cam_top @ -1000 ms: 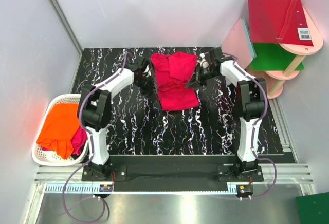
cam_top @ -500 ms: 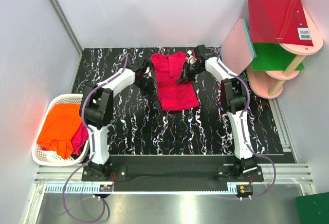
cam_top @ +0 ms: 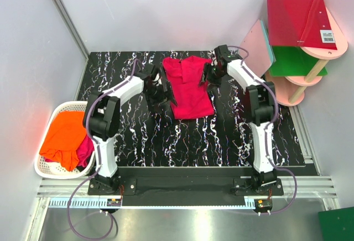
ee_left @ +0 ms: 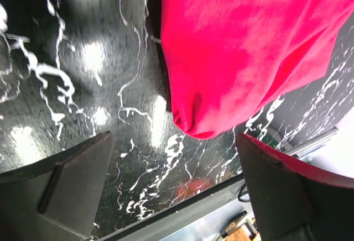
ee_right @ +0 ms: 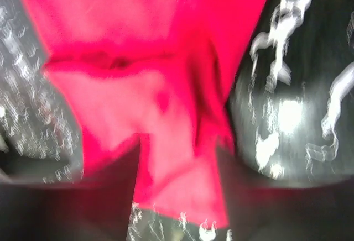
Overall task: Fold and stack the t-shirts
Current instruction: Fold the folded rectangular tshirt in 1/3 of the way
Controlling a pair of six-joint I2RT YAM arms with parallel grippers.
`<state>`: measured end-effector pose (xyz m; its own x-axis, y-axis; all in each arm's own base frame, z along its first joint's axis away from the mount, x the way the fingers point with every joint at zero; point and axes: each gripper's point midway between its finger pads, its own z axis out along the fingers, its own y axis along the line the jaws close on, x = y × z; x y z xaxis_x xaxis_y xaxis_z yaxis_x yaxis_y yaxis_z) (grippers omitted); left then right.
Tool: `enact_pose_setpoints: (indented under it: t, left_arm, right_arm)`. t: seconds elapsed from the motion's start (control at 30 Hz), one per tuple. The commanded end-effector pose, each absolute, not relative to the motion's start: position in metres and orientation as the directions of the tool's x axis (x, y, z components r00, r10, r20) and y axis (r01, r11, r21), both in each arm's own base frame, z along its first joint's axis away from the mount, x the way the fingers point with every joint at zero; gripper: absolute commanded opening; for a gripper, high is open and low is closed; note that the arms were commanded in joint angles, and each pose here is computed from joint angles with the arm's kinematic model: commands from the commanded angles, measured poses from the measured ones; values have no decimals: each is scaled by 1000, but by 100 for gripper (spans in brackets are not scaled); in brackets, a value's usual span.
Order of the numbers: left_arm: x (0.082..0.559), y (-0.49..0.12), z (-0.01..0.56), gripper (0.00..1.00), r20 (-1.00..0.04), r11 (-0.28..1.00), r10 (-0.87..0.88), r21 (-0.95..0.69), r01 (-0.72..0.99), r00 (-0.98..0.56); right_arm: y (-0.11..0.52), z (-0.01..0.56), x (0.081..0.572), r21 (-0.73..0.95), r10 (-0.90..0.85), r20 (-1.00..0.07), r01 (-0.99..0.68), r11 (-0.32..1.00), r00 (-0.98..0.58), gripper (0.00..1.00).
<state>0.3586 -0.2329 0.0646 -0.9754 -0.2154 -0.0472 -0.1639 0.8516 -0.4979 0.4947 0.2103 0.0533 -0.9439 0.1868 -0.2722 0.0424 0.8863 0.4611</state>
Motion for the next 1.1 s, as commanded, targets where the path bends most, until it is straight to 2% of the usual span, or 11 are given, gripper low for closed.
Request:
enact_pose_setpoints:
  t: [0.0, 0.07, 0.13, 0.17, 0.27, 0.53, 0.8, 0.87, 0.9, 1.0, 1.07]
  left_arm:
    - [365, -246, 93, 99, -115, 779, -231, -617, -112, -966]
    - [361, -249, 80, 99, -72, 767, -240, -626, -144, -968]
    - [368, -255, 78, 42, -73, 749, -241, -648, -137, -968]
    - [374, -257, 77, 4, -68, 745, -253, -650, -149, -965]
    - [389, -265, 84, 0, -74, 729, -267, -668, -151, -961]
    - [386, -266, 88, 0, -18, 708, -321, -668, -228, -947]
    - [374, -267, 108, 4, -56, 686, -325, -701, -195, -944]
    - [370, -269, 107, 19, -47, 684, -315, -704, -192, -948]
    - [369, -268, 107, 43, -47, 685, -314, -703, -192, -948]
    - [360, -265, 105, 90, -48, 688, -316, -699, -194, -948]
    - [359, -266, 109, 99, -62, 674, -327, -715, -187, -943]
  right_arm:
    - [198, 158, 485, 562, 223, -446, -77, 824, -867, 78]
    - [203, 169, 468, 649, 264, -398, -66, 758, -879, 95]
    - [206, 155, 457, 686, 266, -356, -57, 725, -896, 91]
    - [213, 154, 452, 715, 256, -332, -65, 696, -908, 80]
    - [223, 132, 455, 753, 247, -251, -28, 658, -936, 0]
    - [241, 45, 478, 750, 223, -9, 141, 646, -975, 0]
    - [191, 22, 479, 506, 327, -117, 227, 832, -938, 0]
    - [189, 25, 476, 498, 311, -133, 208, 842, -941, 0]
    - [188, 41, 476, 509, 307, -161, 188, 840, -938, 0]
    - [186, 83, 472, 533, 275, -260, 100, 840, -926, 4]
    - [183, 98, 461, 527, 242, -309, 46, 848, -920, 31]
